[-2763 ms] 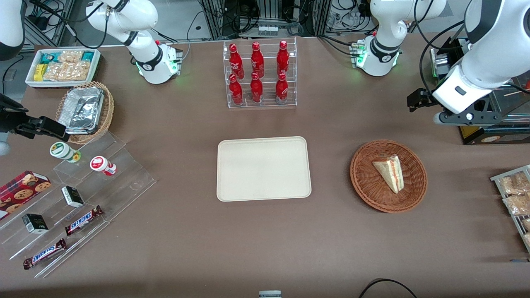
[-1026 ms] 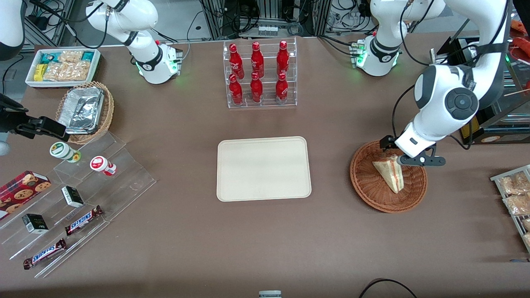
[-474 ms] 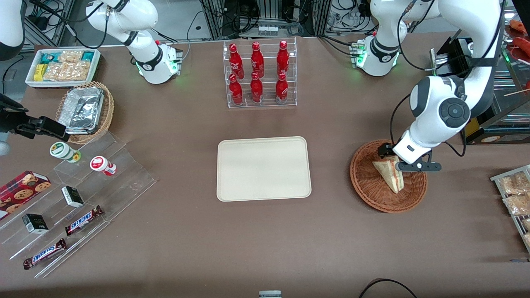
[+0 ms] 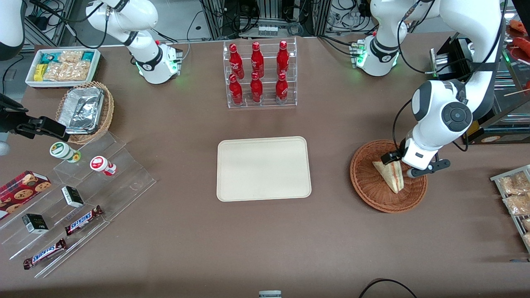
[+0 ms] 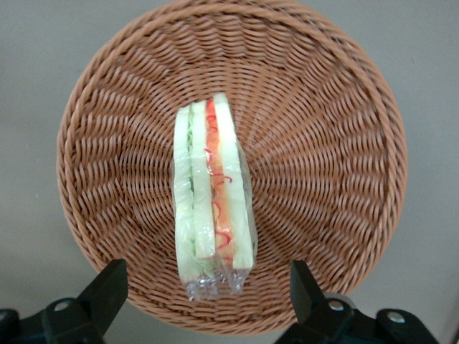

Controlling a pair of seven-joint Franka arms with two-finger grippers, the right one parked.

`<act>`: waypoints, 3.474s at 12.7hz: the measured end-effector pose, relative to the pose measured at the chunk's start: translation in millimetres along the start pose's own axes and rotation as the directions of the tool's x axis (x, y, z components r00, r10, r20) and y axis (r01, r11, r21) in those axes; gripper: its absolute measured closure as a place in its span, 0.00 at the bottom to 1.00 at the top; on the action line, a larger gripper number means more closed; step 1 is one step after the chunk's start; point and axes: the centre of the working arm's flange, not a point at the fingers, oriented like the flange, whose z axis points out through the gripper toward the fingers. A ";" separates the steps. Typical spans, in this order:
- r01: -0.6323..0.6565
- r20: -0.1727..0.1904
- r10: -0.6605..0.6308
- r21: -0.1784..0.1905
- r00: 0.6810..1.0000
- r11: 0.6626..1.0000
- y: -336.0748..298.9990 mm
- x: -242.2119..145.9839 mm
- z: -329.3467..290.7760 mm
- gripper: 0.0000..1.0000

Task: Place sandwich from basket to tray
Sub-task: 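Lower the open left gripper around the wrapped sandwich, then close the left gripper on the sandwich, then lift the sandwich and carry it over the cream tray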

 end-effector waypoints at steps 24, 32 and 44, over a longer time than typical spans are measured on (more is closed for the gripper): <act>0.083 0.035 -0.083 0.016 0.996 0.996 8.9 3.2 32.4 0.72; -0.175 0.052 0.175 -0.005 0.983 0.985 132.7 -52.0 -48.8 0.84; -0.228 0.113 0.227 -0.008 0.967 0.974 367.5 -191.7 7.5 0.84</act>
